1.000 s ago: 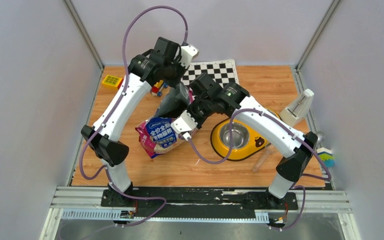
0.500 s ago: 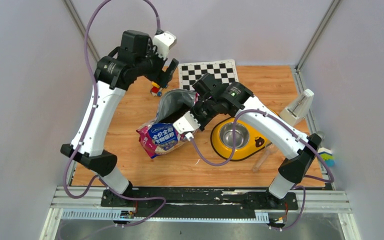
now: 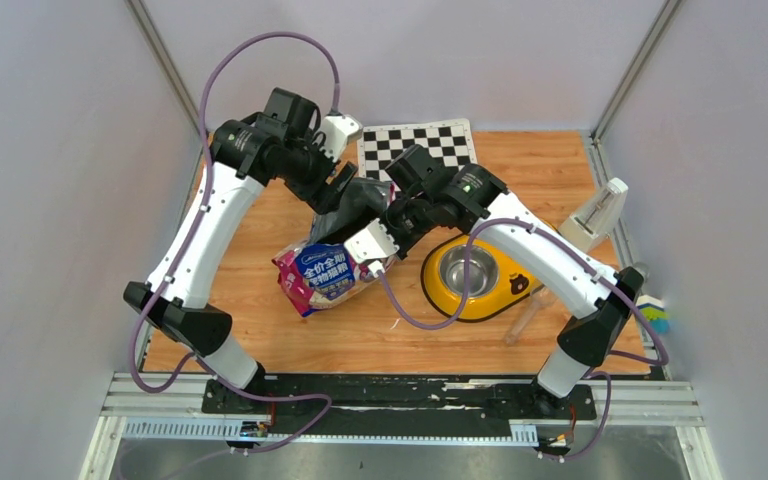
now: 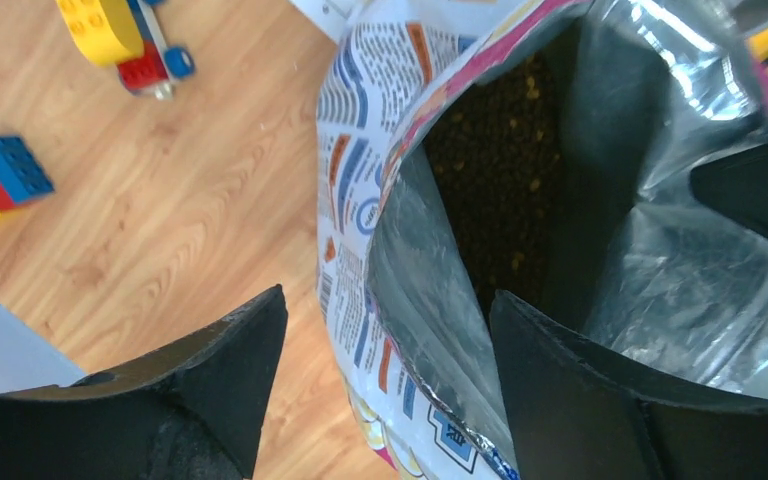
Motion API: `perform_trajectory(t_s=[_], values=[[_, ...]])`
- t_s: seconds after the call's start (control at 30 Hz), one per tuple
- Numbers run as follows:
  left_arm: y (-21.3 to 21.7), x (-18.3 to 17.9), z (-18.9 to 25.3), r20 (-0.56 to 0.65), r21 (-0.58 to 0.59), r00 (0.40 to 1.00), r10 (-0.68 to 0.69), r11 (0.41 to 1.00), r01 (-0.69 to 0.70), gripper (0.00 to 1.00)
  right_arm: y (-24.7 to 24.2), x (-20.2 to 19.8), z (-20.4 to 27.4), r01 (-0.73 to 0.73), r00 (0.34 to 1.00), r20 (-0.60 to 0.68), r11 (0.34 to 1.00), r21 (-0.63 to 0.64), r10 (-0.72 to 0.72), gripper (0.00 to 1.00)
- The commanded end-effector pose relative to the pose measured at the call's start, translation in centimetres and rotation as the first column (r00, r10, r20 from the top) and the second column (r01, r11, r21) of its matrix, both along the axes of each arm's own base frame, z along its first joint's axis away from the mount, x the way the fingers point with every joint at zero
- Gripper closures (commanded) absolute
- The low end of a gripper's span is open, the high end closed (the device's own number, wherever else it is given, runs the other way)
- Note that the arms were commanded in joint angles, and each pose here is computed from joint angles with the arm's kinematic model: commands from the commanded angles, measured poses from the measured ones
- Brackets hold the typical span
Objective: Serve the pet food
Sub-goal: Open the pet food bag at the center of the board.
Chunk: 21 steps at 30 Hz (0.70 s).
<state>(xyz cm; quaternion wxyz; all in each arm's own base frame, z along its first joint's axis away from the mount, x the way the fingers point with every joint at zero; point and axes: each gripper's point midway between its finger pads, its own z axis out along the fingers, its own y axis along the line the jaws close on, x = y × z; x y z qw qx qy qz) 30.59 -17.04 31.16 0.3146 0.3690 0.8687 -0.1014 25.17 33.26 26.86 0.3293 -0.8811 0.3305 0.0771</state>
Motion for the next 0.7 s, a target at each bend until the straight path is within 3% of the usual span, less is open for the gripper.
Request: perform_trajectory(t_s=[0.0, 0.13, 0.2, 0.23, 0.3, 0.37, 0.53, 0.67], values=[[0.9, -0.6, -1.3, -0.033, 0.061, 0.999, -0.005, 0.998, 0.007, 0.22, -0.6, -1.1, 2.7, -0.001, 1.0, 0.002, 0.997, 0.074, 0.001, 1.0], [1.0, -0.7, -2.1, -0.066, 0.078, 0.998, -0.003, 0.997, 0.008, 0.39, -0.7, -1.1, 2.8, -0.001, 1.0, 0.007, 0.997, 0.079, 0.001, 1.0], [1.2, -0.4, -2.4, -0.067, 0.089, 0.998, 0.009, 0.996, -0.003, 0.54, -0.8, -1.1, 2.9, 0.001, 1.0, 0.008, 0.997, 0.079, -0.002, 1.0], [1.2, -0.3, -2.4, -0.064, 0.093, 0.998, 0.017, 0.996, -0.011, 0.7, -0.8, -1.1, 2.8, 0.002, 1.0, 0.009, 0.997, 0.078, -0.002, 1.0], [1.7, 0.4, -1.7, -0.022, 0.108, 0.999, 0.044, 0.993, -0.042, 0.9, -1.0, -1.1, 2.7, 0.007, 1.0, 0.01, 0.997, 0.073, -0.008, 1.0], [2.6, 1.7, -0.4, 0.06, 0.132, 0.994, 0.09, 0.986, -0.097, 1.0, -1.2, -1.2, 2.6, 0.011, 1.0, 0.011, 0.998, 0.063, -0.012, 1.0], [5.9, 4.9, 4.3, 0.319, 0.186, 0.923, 0.215, 0.941, -0.283, 1.0, -2.5, -2.1, 2.1, -0.009, 1.0, -0.004, 1.0, 0.012, 0.01, 1.0], [6.8, 5.9, 7.1, 0.431, 0.156, 0.868, 0.246, 0.927, -0.341, 1.0, -2.9, -2.9, 2.2, -0.032, 0.999, -0.021, 0.999, -0.002, 0.032, 1.0]])
